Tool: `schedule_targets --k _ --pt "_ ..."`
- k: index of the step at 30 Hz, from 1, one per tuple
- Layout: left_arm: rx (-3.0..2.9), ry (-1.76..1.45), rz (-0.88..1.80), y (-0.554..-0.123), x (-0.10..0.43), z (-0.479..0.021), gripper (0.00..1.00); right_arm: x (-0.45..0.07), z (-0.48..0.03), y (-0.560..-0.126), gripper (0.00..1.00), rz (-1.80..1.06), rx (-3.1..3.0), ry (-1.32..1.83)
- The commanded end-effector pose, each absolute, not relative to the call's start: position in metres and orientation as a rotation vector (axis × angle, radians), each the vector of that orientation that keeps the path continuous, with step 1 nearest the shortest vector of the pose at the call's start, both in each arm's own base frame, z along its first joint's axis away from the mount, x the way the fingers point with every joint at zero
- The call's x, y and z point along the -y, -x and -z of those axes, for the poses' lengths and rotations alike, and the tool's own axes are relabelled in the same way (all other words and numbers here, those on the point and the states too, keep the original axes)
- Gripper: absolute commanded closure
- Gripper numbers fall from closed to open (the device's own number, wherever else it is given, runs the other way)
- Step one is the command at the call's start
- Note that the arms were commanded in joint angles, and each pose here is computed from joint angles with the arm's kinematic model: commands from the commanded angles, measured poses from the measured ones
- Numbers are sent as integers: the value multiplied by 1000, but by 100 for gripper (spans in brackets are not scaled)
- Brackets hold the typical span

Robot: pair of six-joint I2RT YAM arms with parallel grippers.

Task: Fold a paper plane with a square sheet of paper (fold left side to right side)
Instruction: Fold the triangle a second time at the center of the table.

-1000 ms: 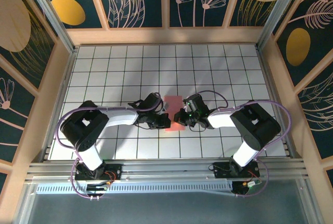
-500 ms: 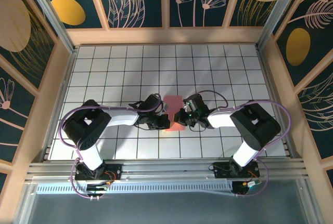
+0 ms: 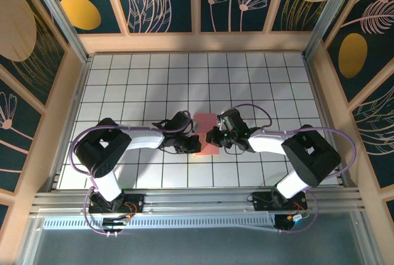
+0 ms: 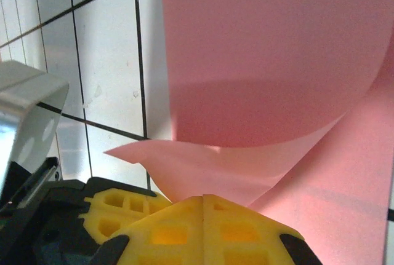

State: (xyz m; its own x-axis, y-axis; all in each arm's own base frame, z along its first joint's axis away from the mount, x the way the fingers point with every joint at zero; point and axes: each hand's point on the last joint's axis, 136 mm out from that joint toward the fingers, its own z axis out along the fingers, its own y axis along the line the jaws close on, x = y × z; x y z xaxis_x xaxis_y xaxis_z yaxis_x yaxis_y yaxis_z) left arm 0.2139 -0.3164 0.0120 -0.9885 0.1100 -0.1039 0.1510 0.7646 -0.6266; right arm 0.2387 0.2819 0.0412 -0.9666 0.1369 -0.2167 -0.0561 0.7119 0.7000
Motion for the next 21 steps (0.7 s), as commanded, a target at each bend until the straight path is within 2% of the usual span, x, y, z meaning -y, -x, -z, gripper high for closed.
schedule_targets --k 1,9,21 --pt "-2991 -155 884 -205 293 12 100 -291 -42 -241 100 -1100 -2637 -32" --pt "-3002 -138 840 -205 288 14 100 -303 -32 -249 100 -1092 -2653 -5" --pt "-3034 -110 779 -202 279 19 100 -277 -10 -252 100 -1009 -2686 -56"
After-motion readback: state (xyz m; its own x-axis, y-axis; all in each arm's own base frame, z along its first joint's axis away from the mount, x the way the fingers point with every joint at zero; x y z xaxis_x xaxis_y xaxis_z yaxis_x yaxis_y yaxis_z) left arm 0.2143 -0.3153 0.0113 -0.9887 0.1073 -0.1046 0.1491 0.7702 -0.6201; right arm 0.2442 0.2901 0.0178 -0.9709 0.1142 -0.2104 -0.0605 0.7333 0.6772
